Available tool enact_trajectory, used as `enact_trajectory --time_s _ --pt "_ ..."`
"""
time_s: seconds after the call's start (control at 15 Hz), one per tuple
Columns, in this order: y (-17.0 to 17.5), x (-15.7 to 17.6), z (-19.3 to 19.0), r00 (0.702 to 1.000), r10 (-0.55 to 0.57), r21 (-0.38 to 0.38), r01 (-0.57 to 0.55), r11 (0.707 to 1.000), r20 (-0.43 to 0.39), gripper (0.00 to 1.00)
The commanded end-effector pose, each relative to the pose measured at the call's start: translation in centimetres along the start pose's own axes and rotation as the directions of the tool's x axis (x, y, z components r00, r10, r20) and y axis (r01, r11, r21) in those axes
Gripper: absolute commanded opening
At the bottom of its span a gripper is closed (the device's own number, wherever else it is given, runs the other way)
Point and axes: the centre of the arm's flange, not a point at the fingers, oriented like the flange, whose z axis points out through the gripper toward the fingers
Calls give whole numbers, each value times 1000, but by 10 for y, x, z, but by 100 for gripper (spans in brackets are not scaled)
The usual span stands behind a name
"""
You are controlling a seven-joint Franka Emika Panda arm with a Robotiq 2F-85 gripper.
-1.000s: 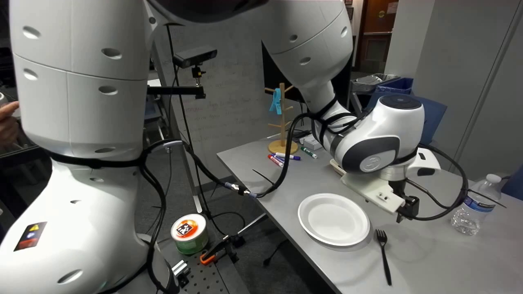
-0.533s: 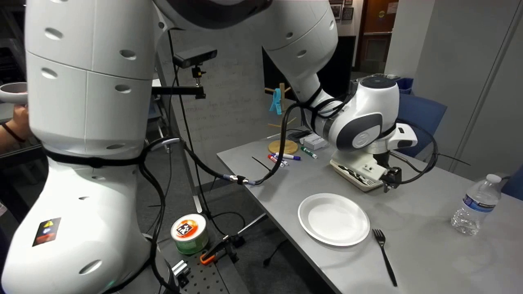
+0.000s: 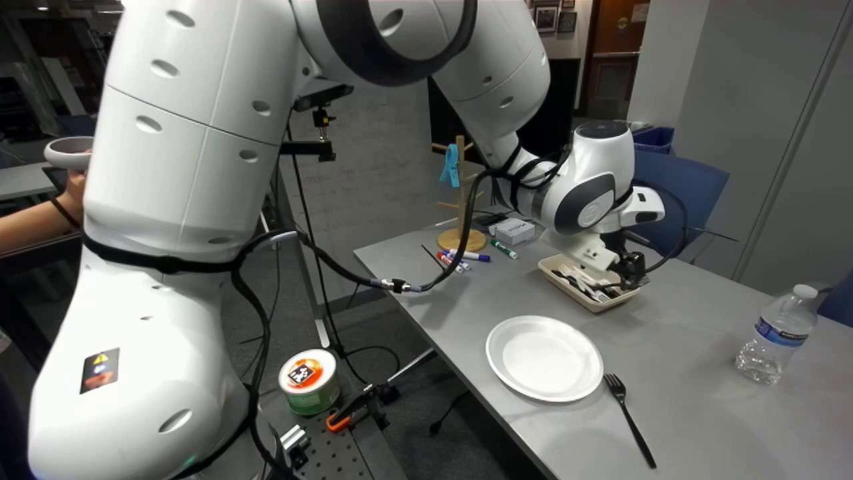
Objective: Take a black fork and put it on the right side of the plate then take a white fork and put it at the left of the plate
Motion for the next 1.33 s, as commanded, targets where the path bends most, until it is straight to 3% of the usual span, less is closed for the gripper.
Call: enact_trajectory --time_s 0.0,0.27,0.6,1.27 --pt "-3 4 4 1000 4 -2 -4 1000 -4 100" --pt "-8 11 14 1000 8 -4 -8 1000 -10 100" --pt "9 -6 13 999 15 -8 -15 1000 28 100" --pt "-60 19 41 994 -112 55 112 992 -4 100"
